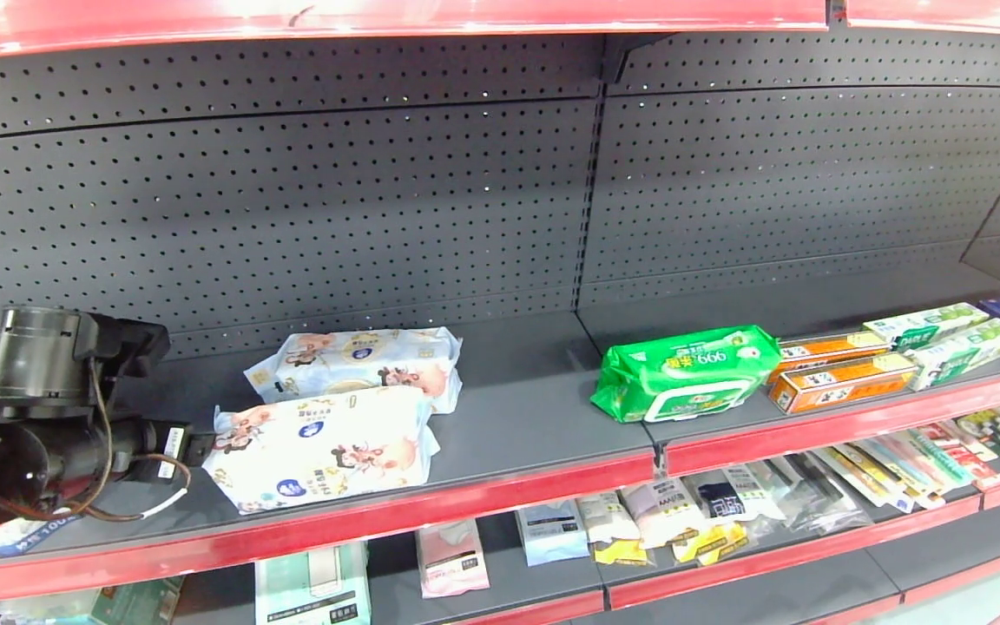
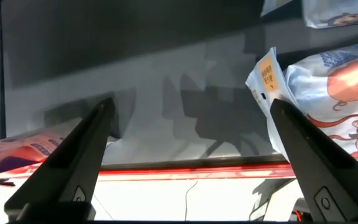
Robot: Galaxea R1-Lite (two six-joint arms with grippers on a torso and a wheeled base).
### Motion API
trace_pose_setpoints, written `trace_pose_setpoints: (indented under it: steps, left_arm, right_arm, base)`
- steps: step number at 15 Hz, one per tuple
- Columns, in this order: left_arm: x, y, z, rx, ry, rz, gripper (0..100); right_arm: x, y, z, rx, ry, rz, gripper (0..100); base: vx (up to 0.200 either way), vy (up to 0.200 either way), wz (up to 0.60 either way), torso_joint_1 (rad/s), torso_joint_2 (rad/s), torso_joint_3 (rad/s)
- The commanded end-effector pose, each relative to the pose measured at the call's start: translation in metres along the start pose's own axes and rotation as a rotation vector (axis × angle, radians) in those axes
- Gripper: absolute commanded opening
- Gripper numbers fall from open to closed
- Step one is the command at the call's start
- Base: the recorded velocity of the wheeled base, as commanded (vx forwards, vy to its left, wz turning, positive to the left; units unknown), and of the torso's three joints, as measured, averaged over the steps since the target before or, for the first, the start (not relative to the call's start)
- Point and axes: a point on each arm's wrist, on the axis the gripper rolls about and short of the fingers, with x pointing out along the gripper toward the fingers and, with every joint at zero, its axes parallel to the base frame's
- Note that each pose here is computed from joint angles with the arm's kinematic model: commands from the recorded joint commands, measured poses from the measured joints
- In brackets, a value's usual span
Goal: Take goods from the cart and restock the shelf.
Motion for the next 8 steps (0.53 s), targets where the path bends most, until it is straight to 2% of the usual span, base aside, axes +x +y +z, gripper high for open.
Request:
trace_pose_setpoints:
  steps: [1,3,8]
  left_arm:
    - [-0.0017,-0.0029,0.0021,0.005,-0.019,-0.008,100]
    - [-0.0024,-0.0059,0.0047,0.007,-0.043,-0.016,100]
    - [-0.0038,-0.0100,0.0059,0.016,-0.056,-0.028,100]
  right_arm:
    - [0.0001,0.0000,0.0000,-0.001,0.001,0.001,100]
    - [0.0001,0.0000,0.0000,-0.001,0.001,0.001,100]
    - [0.0000,0.0000,0.0000,-0.001,0.000,0.001,100]
  base:
    - [0.000,0.000,0.00,0.000,0.00,0.000]
    - [0.000,0.000,0.00,0.000,0.00,0.000]
    - [0.000,0.000,0.00,0.000,0.00,0.000]
